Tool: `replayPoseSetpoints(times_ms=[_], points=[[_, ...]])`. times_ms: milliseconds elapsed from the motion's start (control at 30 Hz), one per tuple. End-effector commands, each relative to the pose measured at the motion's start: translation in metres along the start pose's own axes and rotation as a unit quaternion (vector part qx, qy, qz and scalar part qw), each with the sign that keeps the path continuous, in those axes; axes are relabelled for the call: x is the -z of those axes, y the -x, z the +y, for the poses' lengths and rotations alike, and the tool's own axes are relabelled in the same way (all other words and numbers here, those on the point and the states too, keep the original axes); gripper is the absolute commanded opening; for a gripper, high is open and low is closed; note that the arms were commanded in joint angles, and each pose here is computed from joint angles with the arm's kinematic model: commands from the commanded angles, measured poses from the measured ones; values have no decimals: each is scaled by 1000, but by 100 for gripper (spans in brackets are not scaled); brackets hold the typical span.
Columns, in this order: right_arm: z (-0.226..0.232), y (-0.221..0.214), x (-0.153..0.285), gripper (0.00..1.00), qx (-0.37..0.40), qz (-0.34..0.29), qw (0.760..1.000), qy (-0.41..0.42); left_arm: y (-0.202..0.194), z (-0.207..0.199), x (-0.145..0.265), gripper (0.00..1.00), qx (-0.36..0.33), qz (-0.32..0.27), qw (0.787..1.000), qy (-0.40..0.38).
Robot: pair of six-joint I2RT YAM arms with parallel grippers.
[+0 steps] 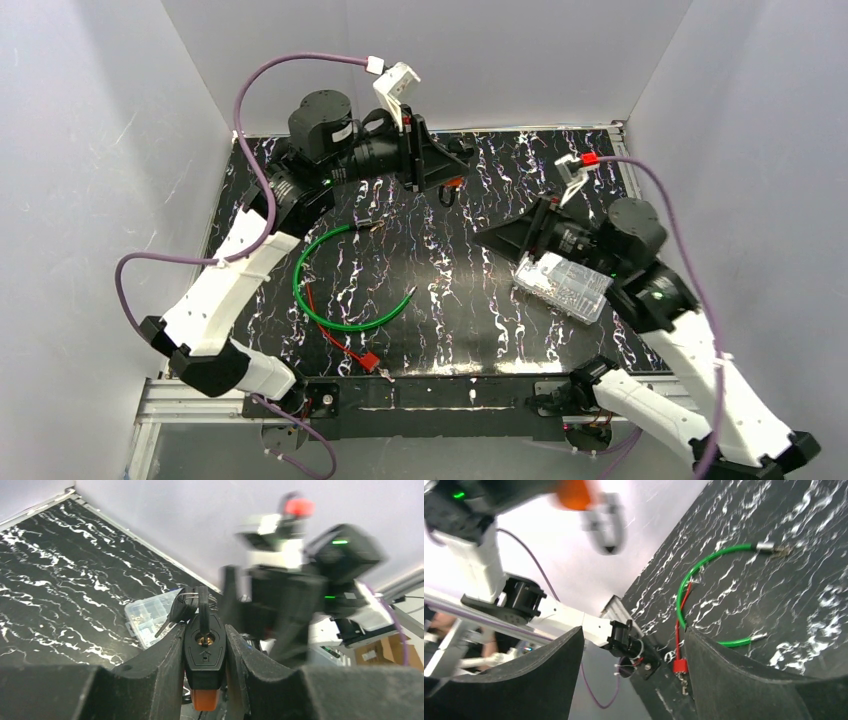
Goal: Unlock with the key
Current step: Unlock the lock.
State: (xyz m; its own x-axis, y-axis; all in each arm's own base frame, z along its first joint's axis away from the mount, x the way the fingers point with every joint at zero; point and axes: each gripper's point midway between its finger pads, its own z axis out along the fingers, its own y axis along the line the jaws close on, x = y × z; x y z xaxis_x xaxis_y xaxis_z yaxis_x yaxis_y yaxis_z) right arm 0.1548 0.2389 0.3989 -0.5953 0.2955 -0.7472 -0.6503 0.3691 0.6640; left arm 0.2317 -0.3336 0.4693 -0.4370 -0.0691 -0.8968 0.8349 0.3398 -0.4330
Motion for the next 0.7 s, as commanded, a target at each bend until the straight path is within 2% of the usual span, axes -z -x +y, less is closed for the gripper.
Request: replayPoseSetpoints(times_ms=[0, 200, 367, 667], points=[[10, -4, -10, 80, -126, 20, 982, 141, 31, -51, 33, 0, -25, -50, 996, -76], [8, 10, -24, 79, -147, 4, 973, 179, 31, -59, 32, 0, -13, -49, 994, -98], [21, 30, -31, 72, -131, -12, 968, 212, 28, -63, 30, 0, 11, -43, 992, -115], [39, 48, -31, 67, -137, -37, 942, 304, 17, -73, 25, 0, 54, -22, 985, -162]])
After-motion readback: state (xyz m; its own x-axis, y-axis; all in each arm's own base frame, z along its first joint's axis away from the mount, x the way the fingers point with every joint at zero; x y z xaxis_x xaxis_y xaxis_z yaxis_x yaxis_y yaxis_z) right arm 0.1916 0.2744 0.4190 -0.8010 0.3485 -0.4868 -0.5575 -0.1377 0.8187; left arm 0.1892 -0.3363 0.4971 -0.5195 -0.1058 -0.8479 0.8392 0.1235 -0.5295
